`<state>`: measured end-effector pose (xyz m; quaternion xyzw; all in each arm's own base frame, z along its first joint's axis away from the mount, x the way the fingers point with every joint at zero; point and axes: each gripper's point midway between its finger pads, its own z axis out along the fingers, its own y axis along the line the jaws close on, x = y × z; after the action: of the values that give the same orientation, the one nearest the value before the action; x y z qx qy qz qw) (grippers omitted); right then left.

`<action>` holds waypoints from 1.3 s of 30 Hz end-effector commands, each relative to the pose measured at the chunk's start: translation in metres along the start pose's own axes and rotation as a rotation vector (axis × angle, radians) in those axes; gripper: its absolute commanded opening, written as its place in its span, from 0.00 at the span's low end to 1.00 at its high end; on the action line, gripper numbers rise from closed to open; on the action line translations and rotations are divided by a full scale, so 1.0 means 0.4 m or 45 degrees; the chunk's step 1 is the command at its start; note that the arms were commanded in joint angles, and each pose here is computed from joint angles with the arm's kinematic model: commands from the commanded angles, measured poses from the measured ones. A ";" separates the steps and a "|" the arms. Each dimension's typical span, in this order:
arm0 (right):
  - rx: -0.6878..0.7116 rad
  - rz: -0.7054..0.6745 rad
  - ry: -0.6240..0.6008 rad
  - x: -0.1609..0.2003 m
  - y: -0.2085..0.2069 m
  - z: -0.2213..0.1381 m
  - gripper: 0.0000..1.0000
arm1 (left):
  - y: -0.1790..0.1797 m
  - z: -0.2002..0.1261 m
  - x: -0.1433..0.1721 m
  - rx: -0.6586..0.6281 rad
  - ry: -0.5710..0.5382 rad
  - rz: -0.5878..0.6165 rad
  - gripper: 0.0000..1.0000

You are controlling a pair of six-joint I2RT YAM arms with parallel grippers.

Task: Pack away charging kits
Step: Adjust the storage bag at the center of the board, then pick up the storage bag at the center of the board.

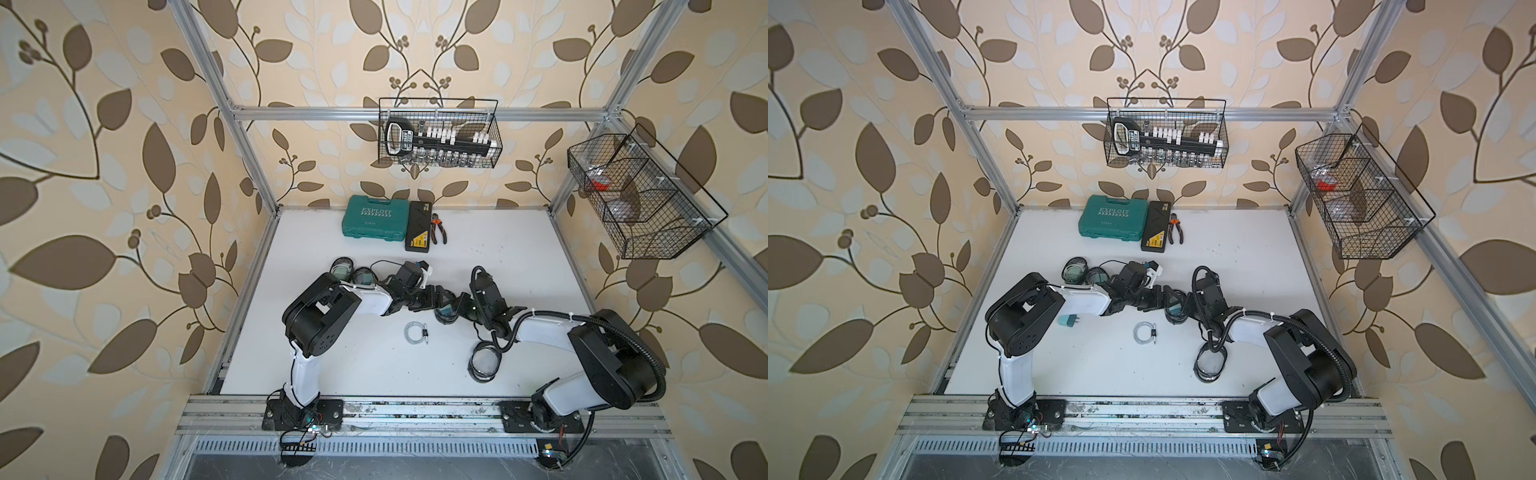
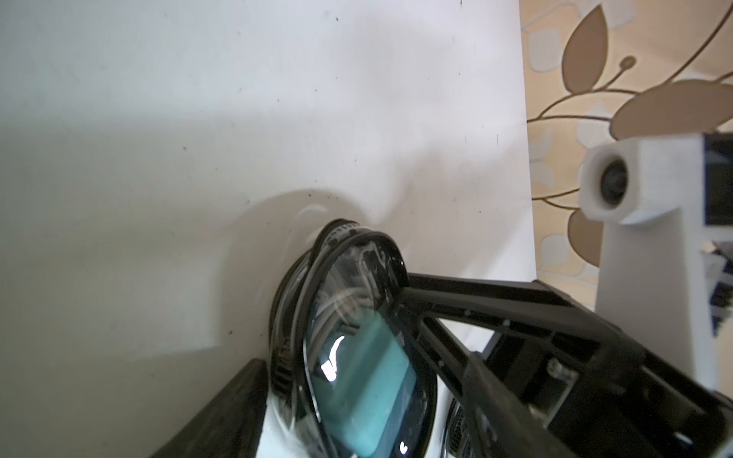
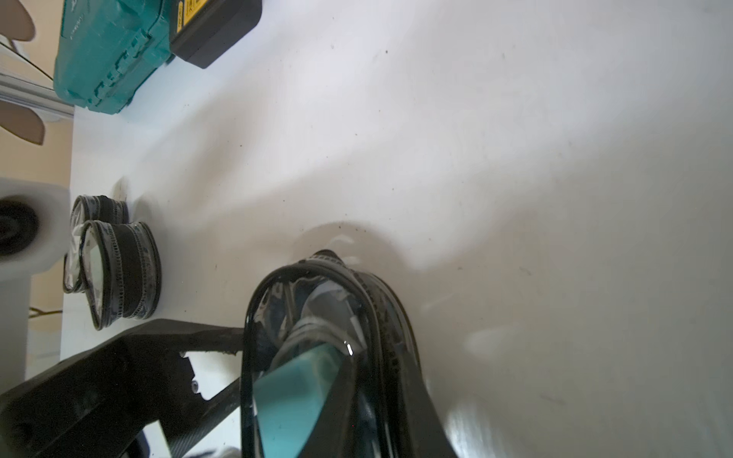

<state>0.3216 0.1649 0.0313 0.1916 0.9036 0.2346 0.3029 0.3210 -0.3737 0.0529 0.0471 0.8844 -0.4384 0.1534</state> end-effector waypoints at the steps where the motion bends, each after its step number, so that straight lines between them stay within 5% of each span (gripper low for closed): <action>1: 0.093 0.046 0.089 0.071 -0.079 -0.004 0.15 | 0.055 0.017 0.046 -0.069 0.065 -0.104 0.75; 8: 0.072 0.085 0.059 0.088 -0.106 -0.015 0.00 | 0.056 0.025 0.058 -0.078 0.105 -0.104 0.72; 24: -0.026 0.098 0.006 0.094 -0.106 -0.018 0.00 | 0.037 0.044 0.084 0.002 0.187 -0.115 0.81; 39: -0.111 0.057 0.022 0.092 -0.068 0.000 0.00 | 0.055 0.096 0.129 0.014 0.274 -0.128 0.65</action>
<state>0.3106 0.1617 0.0265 0.2096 0.8621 0.3031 0.3479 0.3144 -0.4025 0.0490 0.0640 0.8637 -0.4888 0.1051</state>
